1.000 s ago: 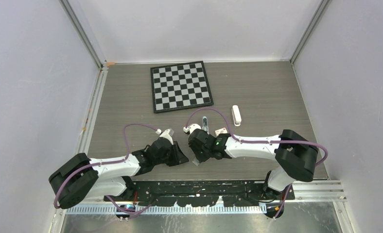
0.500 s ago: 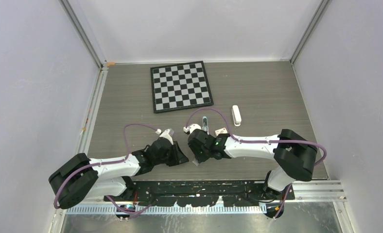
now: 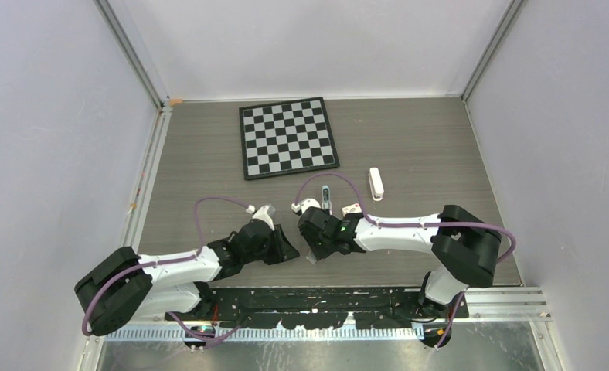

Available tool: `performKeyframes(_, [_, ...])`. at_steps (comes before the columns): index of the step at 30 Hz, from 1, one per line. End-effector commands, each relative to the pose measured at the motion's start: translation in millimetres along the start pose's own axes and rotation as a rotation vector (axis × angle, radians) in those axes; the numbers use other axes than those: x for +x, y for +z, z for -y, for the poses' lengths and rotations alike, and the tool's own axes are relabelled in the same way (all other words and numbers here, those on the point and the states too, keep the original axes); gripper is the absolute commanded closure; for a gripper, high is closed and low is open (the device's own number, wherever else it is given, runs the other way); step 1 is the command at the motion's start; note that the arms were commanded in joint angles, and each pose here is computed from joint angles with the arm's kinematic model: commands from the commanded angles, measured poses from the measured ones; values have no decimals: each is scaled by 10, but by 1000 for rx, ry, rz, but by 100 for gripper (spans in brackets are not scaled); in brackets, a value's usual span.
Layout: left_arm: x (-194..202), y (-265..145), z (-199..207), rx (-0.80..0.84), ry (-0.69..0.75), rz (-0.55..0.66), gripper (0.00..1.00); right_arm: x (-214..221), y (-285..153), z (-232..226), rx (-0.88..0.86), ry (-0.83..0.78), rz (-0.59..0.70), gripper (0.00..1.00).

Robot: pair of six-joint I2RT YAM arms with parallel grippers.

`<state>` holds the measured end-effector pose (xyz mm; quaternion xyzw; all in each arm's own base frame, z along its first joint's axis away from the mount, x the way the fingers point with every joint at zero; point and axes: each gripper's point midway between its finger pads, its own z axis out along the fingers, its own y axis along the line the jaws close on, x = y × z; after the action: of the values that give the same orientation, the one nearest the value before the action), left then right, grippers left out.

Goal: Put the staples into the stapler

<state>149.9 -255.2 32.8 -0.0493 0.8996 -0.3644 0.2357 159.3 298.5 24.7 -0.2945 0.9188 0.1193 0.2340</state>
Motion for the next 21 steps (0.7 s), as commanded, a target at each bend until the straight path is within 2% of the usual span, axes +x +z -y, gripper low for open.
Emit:
performKeyframes(1, [-41, -22, 4, 1, -1, 28, 77, -84, -12, -4, 32, 5, 16, 71])
performKeyframes(12, [-226, -123, 91, -13, 16, 75, 74, -134, -69, -52, -3, 3, 47, 76])
performKeyframes(17, [-472, -298, 229, 26, -6, 82, 71, -298, -234, -66, -31, 17, 120, 76])
performKeyframes(21, [-824, -544, 365, 86, -42, 129, 69, -472, -371, -32, -106, 73, 176, 76])
